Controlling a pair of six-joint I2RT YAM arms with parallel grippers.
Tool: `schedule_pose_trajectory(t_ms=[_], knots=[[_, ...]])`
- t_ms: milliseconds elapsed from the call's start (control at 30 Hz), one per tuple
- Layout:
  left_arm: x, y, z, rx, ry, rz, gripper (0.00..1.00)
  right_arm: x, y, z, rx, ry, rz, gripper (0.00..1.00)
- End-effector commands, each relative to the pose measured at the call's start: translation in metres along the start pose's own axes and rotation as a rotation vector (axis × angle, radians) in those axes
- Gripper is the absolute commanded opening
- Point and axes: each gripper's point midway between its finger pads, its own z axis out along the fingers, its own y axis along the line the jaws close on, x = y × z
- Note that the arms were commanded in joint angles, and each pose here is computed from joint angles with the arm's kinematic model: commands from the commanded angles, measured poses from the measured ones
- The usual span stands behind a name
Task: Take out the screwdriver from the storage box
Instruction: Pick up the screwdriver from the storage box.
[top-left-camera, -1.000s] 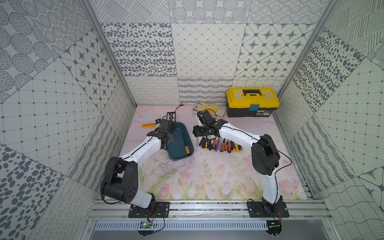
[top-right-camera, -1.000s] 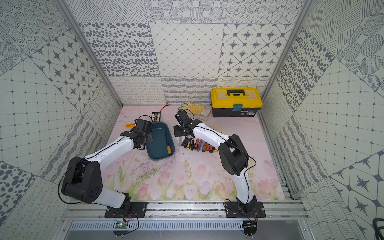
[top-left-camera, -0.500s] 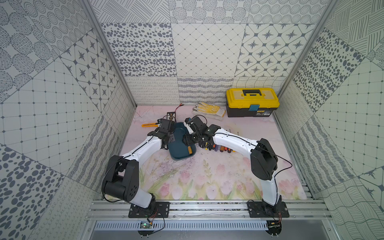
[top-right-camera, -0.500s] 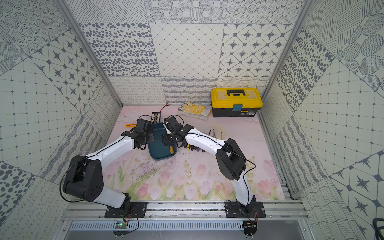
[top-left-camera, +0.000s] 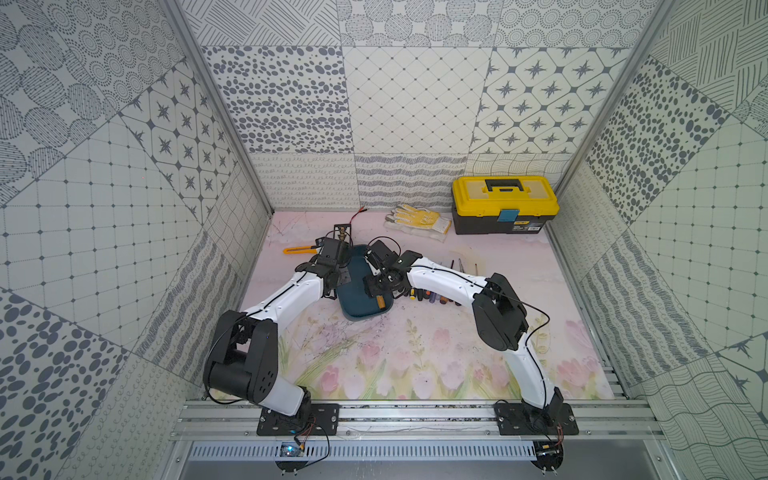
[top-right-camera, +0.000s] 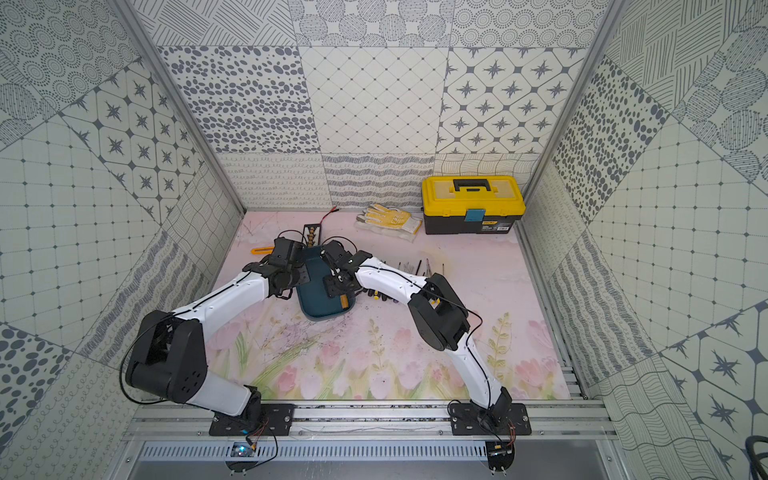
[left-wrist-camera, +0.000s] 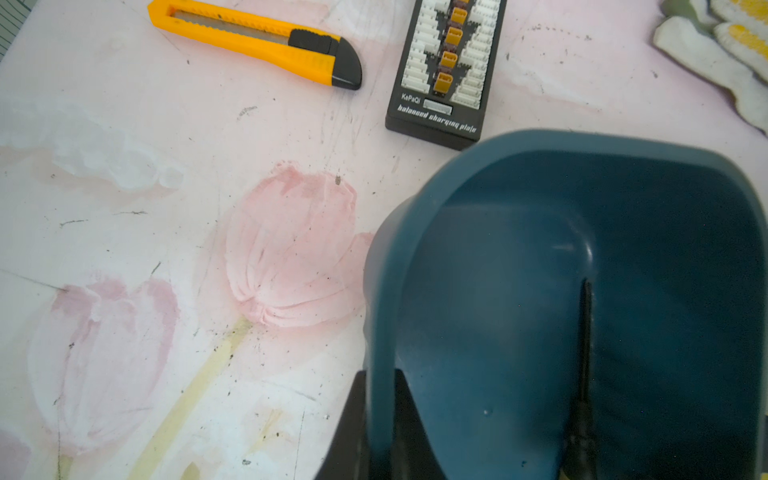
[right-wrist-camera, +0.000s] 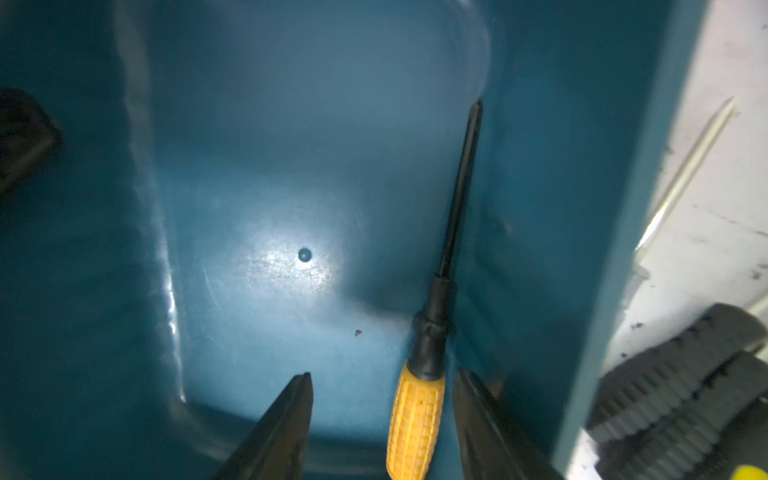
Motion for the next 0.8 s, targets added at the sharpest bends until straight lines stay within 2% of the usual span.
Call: schedule_pose_trajectory(t_ms=[0,333,533,767], knots=[[-0.006,-0.006,0.001,0.029,-0.025,-0.002,0.00,0.005,-0.006,0.017,0.034,0.032,0.040,0.59],[-0.010,-0.005,-0.005,0.031,-0.047,-0.012,0.00,0.018,-0.012,0.037,0.080,0.110,0.048,0.56],[-0.010,-0.005,-0.005,0.031,-0.048,-0.015,0.00,0.031,-0.008,0.050,0.060,0.176,0.039,0.55],[-0.012,-0.005,-0.006,0.032,-0.052,-0.017,0.00,0.031,0.005,0.049,0.011,0.187,0.019,0.52]])
